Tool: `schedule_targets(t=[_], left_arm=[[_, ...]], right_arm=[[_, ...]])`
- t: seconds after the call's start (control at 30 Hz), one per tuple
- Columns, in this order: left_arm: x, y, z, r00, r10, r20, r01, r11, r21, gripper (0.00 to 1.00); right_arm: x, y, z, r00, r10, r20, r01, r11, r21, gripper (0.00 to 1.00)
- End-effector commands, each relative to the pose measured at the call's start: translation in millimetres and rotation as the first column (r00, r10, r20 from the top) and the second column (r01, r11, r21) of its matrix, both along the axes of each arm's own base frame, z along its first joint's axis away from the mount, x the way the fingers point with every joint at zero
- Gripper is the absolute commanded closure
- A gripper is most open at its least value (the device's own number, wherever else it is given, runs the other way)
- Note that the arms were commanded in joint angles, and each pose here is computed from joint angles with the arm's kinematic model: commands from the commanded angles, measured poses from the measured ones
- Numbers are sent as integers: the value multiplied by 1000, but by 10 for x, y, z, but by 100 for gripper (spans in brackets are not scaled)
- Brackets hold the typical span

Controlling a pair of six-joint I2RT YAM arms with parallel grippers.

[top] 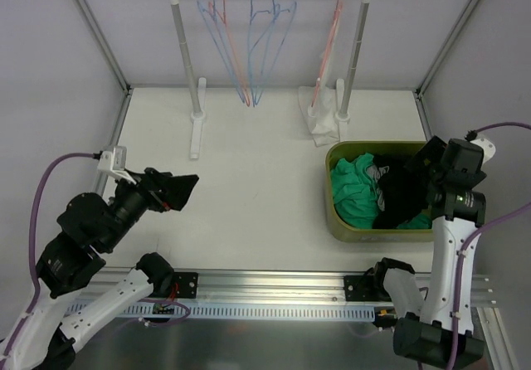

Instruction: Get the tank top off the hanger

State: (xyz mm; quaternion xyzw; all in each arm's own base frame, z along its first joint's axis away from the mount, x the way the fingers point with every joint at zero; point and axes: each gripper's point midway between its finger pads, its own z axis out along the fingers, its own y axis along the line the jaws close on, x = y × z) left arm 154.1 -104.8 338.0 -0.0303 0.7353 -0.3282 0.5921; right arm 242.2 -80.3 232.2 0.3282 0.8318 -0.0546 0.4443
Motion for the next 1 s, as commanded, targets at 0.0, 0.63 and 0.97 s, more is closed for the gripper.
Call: schedule_targets(t=[0.0, 0.63, 0.97], left_arm=[[161, -391, 324, 994, -107, -25, 107, 994, -12, 1], [2424, -2762, 1314, 914, -344, 217, 218, 865, 453, 1], [3204, -3190, 883, 898, -312, 311, 188, 910, 368, 18]], right_arm=[[-292, -170, 281, 996, -85, 6, 86, 991, -105, 1], [-380, 1267, 666, 758, 507, 412, -589, 802, 96, 1], [-561, 1445, 649, 704, 576, 415, -656, 751, 71, 0]])
